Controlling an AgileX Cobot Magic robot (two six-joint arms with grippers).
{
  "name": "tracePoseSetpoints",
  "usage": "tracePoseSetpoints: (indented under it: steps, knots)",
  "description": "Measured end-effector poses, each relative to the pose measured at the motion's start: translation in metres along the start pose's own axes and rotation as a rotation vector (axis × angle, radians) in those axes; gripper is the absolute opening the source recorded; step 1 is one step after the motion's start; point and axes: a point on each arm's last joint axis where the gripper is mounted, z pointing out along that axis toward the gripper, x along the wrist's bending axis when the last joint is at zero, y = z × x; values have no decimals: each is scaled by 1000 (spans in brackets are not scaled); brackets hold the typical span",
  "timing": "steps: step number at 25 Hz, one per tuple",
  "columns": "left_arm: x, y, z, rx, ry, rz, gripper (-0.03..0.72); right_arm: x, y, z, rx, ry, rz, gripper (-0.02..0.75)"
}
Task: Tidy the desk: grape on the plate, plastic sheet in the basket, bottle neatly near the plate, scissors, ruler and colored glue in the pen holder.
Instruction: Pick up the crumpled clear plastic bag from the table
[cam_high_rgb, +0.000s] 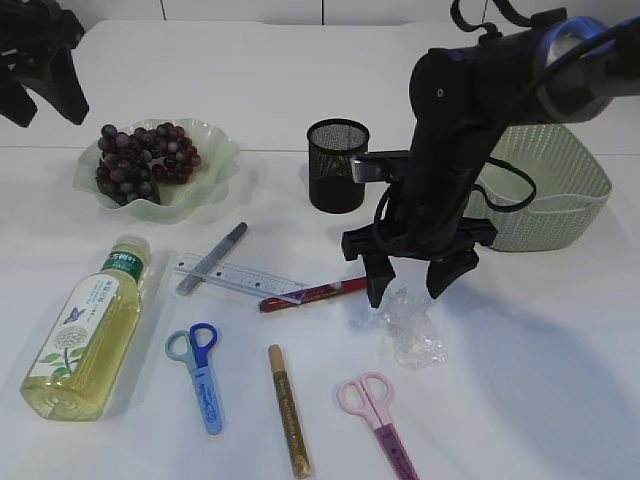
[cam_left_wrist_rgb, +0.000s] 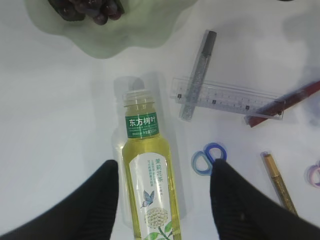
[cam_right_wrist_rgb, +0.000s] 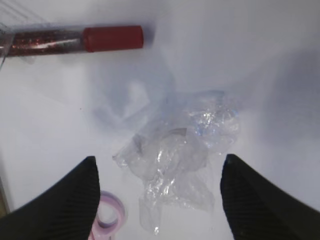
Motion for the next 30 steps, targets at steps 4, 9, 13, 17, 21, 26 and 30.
tracePoseSetpoints:
  steps: [4,9,13,17,21,26,30]
  knots:
    - [0,0,0,0,0,2,426,1,7,8,6,1,-3,583]
    - [0,0,0,0,0,2,426,1,10,12,10,0,-11,583]
    - [0,0,0,0,0,2,426,1,8,12,25,-2,-19,583]
    - [0,0,0,0,0,2,426,-1,5,12,65,-28,-34,583]
    - [0,0,0,0,0,2,426,-3,4,12,72,-49,-47,583]
    - [0,0,0,0,0,2,426,-3,4,12,72,-49,-47,583]
    - [0,0,0,0,0,2,426,-3,4,12,74,-40,-41,583]
